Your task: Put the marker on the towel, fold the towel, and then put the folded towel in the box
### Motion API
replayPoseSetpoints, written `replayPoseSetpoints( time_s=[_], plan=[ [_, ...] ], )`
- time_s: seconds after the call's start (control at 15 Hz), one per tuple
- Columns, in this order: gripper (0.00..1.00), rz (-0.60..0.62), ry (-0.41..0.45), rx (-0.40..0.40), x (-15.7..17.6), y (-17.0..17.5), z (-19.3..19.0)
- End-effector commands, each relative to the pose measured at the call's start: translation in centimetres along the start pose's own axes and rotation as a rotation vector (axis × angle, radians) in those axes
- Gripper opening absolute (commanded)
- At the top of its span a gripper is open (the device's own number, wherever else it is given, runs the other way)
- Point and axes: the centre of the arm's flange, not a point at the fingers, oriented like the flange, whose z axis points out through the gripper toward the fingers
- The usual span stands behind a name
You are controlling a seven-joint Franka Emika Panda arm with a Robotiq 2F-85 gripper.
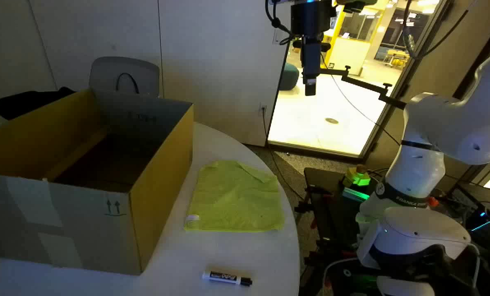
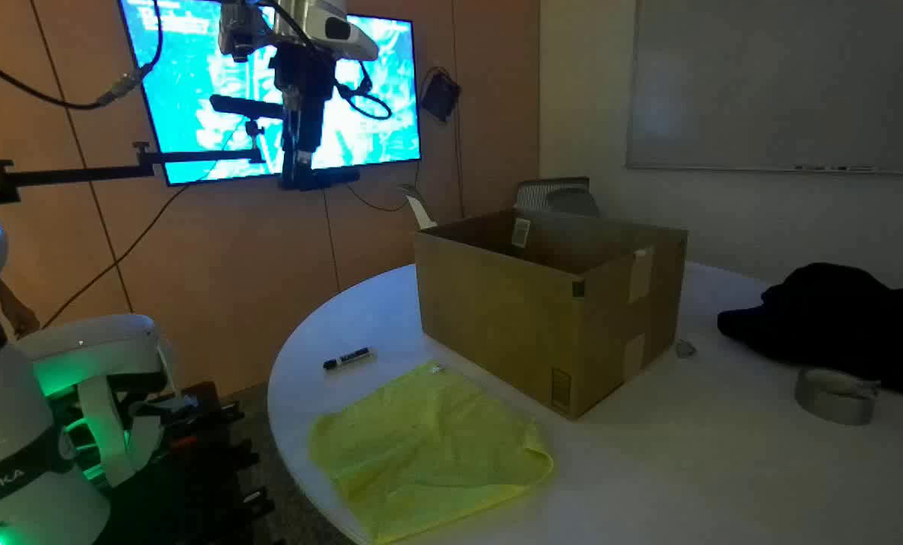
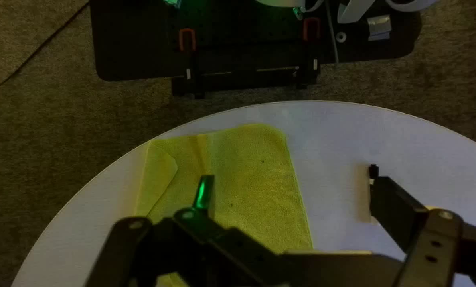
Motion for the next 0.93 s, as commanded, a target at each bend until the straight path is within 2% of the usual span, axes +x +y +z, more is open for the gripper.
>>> replayPoseSetpoints(
  time_s=[0.0, 0.2, 0.47, 0.87],
  plan=[
    [1.00, 0.000, 0.004, 0.000, 0.0, 0.0, -0.2],
    [1.00, -0.006, 0.010, -0.001, 0.1, -0.2, -0.1],
    [1.00, -0.044, 0.032, -0.013, 1.6, -2.6, 3.2],
    [1.00, -0.156, 0.063, -0.016, 4.0, -11.5, 13.1]
  ],
)
